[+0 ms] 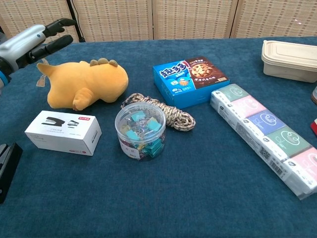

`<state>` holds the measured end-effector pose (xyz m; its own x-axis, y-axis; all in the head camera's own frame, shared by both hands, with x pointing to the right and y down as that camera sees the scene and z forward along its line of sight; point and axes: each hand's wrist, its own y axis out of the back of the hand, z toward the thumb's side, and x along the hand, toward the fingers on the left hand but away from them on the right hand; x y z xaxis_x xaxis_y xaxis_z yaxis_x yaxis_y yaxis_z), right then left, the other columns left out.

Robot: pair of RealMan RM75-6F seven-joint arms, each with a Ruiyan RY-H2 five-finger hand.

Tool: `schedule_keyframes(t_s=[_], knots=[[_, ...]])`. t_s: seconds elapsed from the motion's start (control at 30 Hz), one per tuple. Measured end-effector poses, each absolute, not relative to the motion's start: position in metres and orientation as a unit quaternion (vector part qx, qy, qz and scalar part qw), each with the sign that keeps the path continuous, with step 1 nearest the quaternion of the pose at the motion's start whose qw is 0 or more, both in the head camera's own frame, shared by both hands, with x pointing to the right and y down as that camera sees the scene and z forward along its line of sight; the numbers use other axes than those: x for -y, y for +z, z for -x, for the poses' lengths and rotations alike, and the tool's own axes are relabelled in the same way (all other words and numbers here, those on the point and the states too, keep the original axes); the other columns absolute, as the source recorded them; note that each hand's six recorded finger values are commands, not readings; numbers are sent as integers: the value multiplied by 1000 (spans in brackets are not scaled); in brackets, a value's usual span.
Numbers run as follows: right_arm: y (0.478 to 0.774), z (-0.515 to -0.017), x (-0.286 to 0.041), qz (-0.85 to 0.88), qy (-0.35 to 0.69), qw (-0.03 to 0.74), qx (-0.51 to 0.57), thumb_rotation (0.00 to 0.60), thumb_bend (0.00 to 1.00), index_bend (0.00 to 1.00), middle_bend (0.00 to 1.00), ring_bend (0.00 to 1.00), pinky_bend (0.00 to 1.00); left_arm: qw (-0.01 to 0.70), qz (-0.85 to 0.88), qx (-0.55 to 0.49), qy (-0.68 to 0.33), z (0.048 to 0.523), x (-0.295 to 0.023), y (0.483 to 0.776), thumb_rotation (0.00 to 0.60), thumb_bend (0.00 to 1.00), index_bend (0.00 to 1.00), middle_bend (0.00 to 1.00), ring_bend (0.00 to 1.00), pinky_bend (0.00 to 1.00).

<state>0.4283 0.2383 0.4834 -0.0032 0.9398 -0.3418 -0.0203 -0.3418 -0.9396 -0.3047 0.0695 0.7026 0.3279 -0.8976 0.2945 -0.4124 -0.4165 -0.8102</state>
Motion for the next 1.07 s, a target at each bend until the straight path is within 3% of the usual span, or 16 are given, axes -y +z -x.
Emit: schedule_keyframes(t_s=[0.13,0.23,0.33,0.5,0.53,0.77,1.07], knots=[[483,-427,-239,575,583,412,399,600,0,0,0,0,0,315,751,-437,-382,318,-75,681,1,0,0,0,0,0],[483,-425,-239,577,581,414,398,600,0,0,0,0,0,315,748,-433,-393,336,-82,660,73,0,0,0,0,0],[483,-422,-239,579,578,417,396,600,0,0,0,0,0,316,738,-429,-414,363,-93,635,228,0,0,0,0,0],[485,-417,-241,582,576,421,391,600,0,0,0,0,0,323,705,-430,-462,426,-127,596,558,0,0,0,0,0],[485,-416,-242,582,576,422,389,600,0,0,0,0,0,323,700,-431,-469,435,-135,590,581,0,0,0,0,0],[487,-409,-244,585,573,429,381,600,0,0,0,0,0,325,659,-445,-513,482,-186,557,600,0,0,0,0,0],[492,-409,-246,582,580,430,374,600,0,0,0,0,0,341,621,-451,-544,507,-216,538,600,0,0,0,0,0]])
